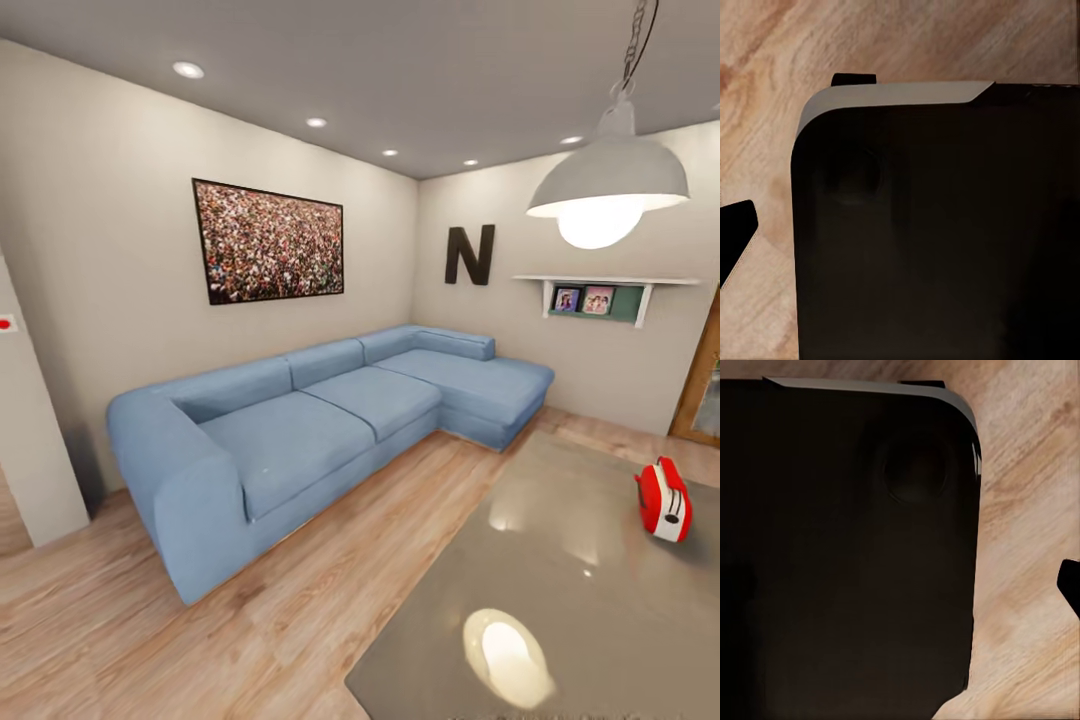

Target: Turn on the radio receiver that's on the table in the living room.

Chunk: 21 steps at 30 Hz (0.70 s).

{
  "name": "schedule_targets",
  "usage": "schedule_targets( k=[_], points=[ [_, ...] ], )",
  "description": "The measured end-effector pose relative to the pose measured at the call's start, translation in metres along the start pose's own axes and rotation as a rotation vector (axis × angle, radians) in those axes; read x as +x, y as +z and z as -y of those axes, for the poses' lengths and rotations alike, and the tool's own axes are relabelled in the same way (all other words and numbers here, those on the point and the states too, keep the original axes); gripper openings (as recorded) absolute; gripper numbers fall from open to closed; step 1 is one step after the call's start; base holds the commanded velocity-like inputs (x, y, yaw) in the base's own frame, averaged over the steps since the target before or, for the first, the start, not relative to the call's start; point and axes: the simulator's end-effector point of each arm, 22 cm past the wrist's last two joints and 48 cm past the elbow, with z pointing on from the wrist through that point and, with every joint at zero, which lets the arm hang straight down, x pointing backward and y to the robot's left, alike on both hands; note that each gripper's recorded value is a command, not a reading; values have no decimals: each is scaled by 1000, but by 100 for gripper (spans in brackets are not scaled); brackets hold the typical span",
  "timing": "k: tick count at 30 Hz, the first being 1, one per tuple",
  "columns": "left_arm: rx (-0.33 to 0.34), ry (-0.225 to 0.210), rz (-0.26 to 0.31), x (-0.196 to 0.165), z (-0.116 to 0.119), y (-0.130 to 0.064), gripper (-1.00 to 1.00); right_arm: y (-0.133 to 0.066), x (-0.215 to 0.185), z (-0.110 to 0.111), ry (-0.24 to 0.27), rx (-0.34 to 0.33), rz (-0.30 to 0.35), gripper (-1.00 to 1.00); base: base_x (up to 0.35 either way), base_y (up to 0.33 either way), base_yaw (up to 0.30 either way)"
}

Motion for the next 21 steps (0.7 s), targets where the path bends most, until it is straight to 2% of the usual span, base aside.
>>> schedule_targets(
  k=[21],
  points=[
    [0,0,8,-3,0,0,100,0,-3,0,0,-1,8,100,0,0,-286]
  ],
)
